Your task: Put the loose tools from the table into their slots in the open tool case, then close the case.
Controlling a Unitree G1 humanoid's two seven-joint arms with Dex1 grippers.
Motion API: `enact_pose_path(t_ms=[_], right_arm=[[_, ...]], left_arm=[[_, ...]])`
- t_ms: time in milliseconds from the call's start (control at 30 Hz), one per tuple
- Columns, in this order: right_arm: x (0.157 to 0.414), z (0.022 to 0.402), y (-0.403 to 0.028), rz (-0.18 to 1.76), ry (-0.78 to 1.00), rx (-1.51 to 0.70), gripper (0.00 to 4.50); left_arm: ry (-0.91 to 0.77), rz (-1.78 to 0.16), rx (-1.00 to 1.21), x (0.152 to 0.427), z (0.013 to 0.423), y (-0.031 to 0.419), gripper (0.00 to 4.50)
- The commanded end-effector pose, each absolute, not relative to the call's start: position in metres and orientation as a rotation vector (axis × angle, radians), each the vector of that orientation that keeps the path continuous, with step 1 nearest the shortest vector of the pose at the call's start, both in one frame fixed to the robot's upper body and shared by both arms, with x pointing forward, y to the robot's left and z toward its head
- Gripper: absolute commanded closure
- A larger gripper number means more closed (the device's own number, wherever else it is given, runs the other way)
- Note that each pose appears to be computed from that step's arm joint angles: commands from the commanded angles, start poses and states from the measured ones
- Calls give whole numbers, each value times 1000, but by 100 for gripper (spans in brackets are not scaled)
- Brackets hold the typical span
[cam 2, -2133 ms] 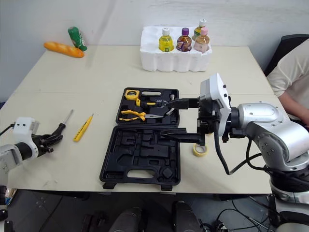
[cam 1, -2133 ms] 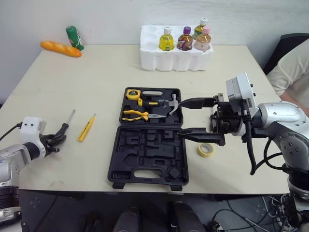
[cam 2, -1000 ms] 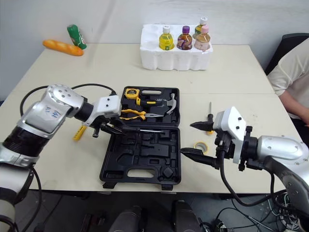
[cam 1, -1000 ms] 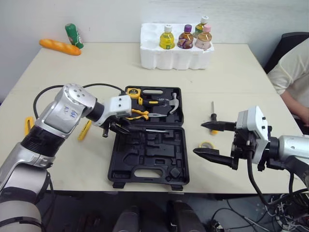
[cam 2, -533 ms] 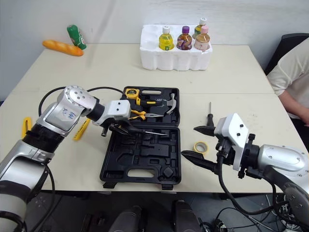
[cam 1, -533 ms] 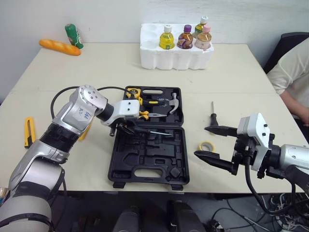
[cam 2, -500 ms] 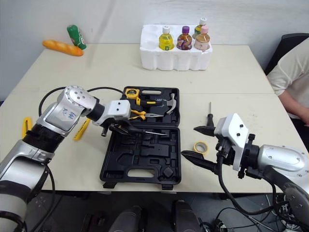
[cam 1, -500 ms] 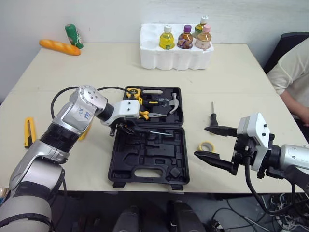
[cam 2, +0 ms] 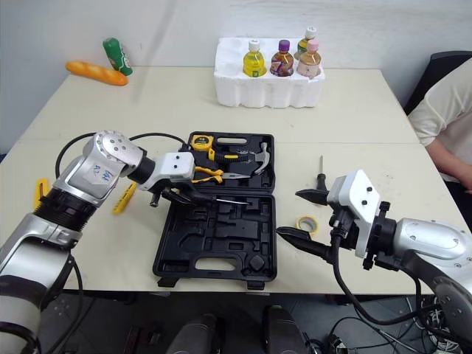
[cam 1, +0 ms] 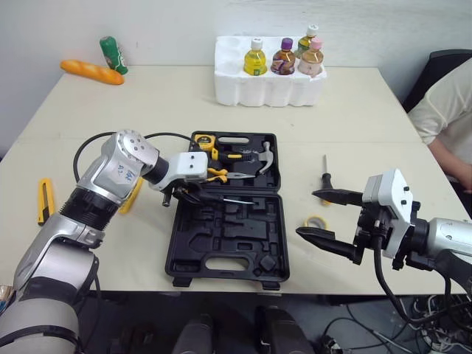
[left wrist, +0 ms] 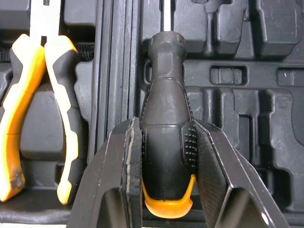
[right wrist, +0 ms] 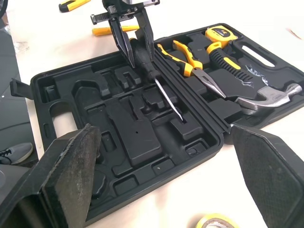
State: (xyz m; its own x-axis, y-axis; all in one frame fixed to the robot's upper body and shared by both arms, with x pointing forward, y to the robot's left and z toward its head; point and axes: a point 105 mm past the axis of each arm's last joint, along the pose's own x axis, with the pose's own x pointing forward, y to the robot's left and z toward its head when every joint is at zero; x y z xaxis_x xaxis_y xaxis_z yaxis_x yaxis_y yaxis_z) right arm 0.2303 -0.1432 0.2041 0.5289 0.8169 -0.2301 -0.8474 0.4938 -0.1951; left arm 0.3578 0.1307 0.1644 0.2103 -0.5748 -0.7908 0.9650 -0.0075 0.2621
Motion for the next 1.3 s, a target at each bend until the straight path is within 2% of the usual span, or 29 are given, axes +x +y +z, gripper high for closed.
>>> enact_pose_path(t_ms=[33,167,200,333,400,467,600,700,1300], right_arm=[[228,210,-139,1026,79,-319,0],[228,209,-137,1030,78,-316,0],[228,209,-136,1030,77,-315,0],[229,207,-135,1026,73,-307,0],[229,206,-134,1023,71,-299,0],[229,205,-134,1023,70,-293,0],[231,204,-134,1023,71,-288,0],[233,204,-134,1023,72,-290,0],[235,201,-138,1026,89,-306,0]], left_arm=[[514,-1300,909,359,173,132,218],[485,-1325,777,357,184,126,39],[477,-1335,741,357,185,127,7],[299,-1407,738,352,185,134,7],[157,-1438,629,351,188,133,65],[87,-1424,500,355,187,135,132],[84,-1422,352,357,174,136,316],[82,-1400,336,362,167,134,447],[254,-1382,523,371,118,128,449]])
